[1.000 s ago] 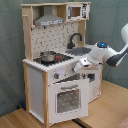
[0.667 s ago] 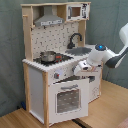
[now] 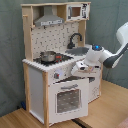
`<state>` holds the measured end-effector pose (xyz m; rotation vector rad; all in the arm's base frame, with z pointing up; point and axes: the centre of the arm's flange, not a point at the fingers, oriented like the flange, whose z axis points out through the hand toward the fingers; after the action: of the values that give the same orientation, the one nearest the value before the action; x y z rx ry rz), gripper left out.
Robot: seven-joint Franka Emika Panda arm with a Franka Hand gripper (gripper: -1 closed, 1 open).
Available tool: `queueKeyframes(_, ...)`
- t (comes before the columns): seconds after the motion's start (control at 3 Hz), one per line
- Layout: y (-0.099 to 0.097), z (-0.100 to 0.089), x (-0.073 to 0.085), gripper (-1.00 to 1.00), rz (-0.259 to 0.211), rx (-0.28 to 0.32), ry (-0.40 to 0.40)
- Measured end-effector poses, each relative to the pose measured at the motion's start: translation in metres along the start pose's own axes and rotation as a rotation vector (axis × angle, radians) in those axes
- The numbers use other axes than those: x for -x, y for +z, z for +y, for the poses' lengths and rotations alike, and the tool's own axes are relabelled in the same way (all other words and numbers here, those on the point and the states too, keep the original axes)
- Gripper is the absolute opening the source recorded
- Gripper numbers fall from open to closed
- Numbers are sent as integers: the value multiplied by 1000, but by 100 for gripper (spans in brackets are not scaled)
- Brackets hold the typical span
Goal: Play with the kitchen
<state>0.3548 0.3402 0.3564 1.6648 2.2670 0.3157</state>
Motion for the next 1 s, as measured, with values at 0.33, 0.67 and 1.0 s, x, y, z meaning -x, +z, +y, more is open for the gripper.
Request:
queueKeyframes(0.33,-14,-18,-38,-100,44,-20,-28)
queueKeyframes(0.67,-15,-14,-35,-100,15,-23,76)
queueKeyframes(1.0,-28,-31,-61,-100,40,-18,110)
